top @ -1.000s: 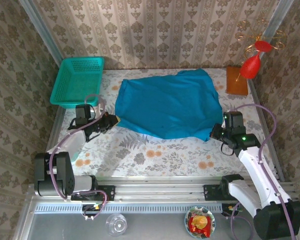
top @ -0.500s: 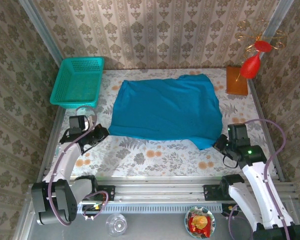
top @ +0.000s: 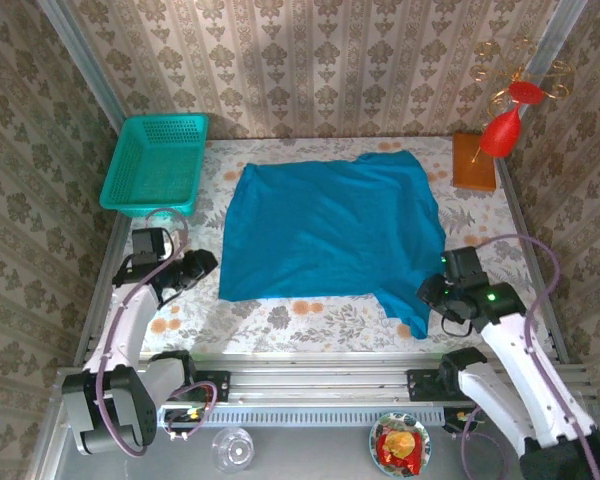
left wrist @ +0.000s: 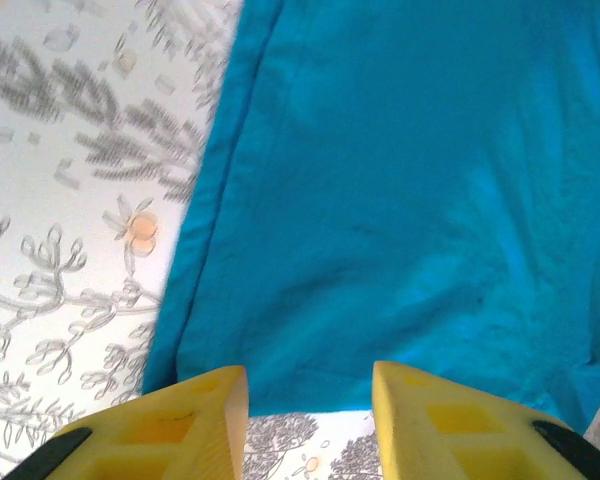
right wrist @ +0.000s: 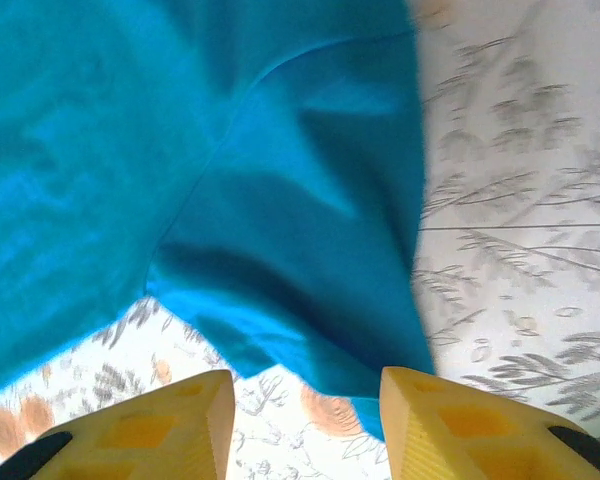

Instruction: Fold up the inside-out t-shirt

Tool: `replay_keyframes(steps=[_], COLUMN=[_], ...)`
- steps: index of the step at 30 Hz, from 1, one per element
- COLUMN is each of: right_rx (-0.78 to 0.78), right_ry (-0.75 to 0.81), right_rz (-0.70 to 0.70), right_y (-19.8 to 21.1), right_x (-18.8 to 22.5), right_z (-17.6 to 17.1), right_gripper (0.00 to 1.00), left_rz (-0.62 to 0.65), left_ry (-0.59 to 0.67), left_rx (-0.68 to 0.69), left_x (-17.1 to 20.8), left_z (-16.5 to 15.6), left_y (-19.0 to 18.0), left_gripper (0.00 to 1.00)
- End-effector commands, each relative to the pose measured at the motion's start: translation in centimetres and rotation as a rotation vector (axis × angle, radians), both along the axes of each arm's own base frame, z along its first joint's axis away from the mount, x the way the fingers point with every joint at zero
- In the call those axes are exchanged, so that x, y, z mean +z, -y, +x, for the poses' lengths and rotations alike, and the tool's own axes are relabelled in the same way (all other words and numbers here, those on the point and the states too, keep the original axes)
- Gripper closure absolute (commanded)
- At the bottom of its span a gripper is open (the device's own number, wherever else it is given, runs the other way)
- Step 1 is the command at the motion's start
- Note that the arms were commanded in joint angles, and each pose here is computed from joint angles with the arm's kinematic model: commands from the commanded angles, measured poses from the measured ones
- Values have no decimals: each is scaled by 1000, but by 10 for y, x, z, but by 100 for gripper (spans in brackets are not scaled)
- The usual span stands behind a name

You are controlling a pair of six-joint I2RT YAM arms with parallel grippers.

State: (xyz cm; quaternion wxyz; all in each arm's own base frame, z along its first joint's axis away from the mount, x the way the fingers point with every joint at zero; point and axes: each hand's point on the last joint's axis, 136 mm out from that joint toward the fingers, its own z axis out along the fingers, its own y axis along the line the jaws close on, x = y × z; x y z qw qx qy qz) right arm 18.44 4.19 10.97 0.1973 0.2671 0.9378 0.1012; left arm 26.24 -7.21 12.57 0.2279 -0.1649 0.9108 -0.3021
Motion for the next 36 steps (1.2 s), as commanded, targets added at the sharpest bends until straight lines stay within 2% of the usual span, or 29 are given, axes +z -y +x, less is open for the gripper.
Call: replay_keyframes(steps=[1,4,7,10,17,20,24,27,29,33,36], right_rx=[151,298,375,394,384,384,423,459,473,460,337], right_ry=[14,-40,-112,-174,-283,-318,-307,-235,-157,-61,-32], right_rz=[15,-14,-80,-153,-205,-155,53,226,277,274,236], right_y=[-37,-72,-89,-89,-83,-91,-130,-162,-171,-157,-117], right_x=[4,-11,-30,-50,-91,-102,-102,-84,-63,-34,-26], right_z=[23,29,32,32,23,14,9,15,23,35,42], right_gripper=[56,56,55,51,49,48,47,47,47,44,44], left_rz=[26,24,11,0,9,17,14,11,8,2,1], left_ry=[19,9,-1,-8,-5,-3,0,-11,-19,-36,-57], left_rx=[-94,-145,-169,-187,-202,-203,-205,-209,-217,-246,-276], left_x=[11,8,2,-3,-3,-2,-2,-6,-8,-14,-21], left_z=[4,7,11,13,13,13,15,16,17,16,15], left_y=[12,27,39,48,51,50,51,52,54,60,66], left_gripper=[63,64,65,65,65,65,65,65,65,67,68])
